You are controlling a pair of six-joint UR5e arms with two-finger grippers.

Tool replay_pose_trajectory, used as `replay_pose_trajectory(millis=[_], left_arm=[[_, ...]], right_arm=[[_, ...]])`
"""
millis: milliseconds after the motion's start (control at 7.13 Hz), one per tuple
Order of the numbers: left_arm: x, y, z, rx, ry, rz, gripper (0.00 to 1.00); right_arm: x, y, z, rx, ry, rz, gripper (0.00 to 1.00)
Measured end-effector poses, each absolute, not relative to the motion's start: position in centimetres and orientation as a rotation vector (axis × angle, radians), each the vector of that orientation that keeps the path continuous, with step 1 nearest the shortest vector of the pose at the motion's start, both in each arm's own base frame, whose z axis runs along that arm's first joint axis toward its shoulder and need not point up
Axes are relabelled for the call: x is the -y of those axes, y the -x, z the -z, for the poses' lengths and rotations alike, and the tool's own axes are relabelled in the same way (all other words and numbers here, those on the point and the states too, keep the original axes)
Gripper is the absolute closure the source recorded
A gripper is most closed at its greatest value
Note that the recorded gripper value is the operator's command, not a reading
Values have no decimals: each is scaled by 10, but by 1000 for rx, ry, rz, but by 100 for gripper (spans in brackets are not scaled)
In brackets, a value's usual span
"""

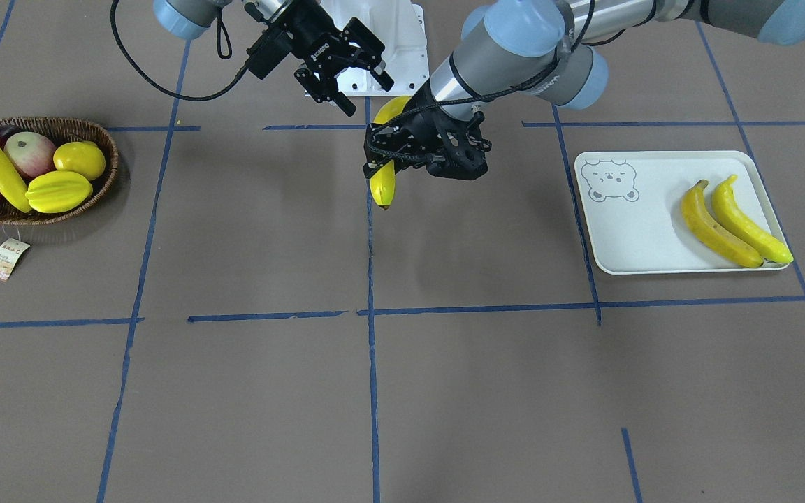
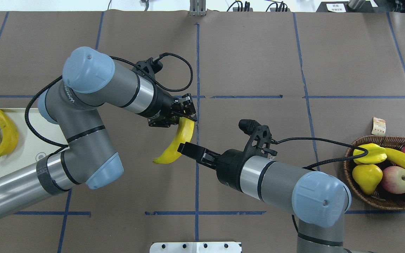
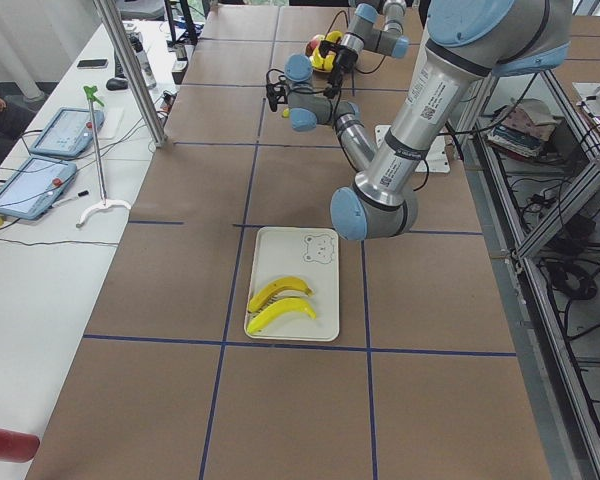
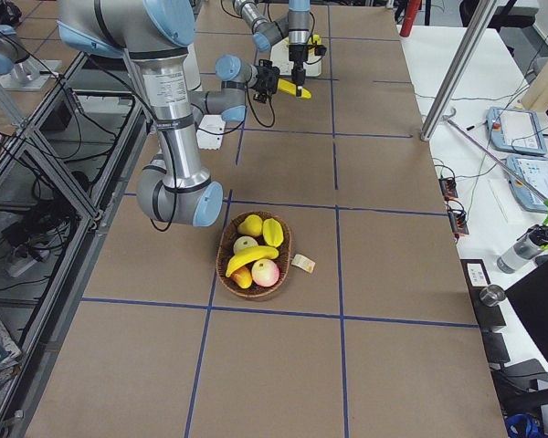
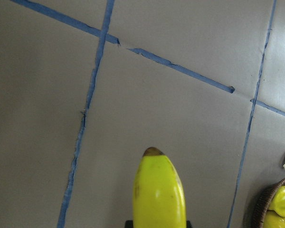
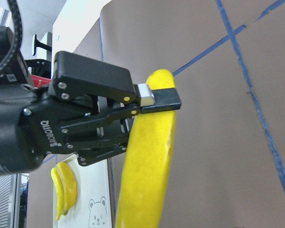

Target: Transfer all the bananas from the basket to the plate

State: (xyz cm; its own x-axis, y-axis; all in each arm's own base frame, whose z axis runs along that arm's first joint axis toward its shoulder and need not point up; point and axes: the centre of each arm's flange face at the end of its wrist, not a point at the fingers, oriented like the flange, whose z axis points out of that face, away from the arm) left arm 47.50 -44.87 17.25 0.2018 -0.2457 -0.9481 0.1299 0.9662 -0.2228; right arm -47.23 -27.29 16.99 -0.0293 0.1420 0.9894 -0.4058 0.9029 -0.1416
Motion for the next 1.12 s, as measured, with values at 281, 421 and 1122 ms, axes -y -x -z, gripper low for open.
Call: replay_pose_trajectory(millis=[281,421,1122], left_arm=[[477,-452,-208,-1225,107,352,100],[486,-441,-219,-1150,97,357,100],[476,-354,-242,-777,-21,220,100]], right_arm=[[279,442,-165,1379,-171,-421,0],[289,423,-167,1270,-131,-415,0],[340,358,-206,877,-45,-293,0]])
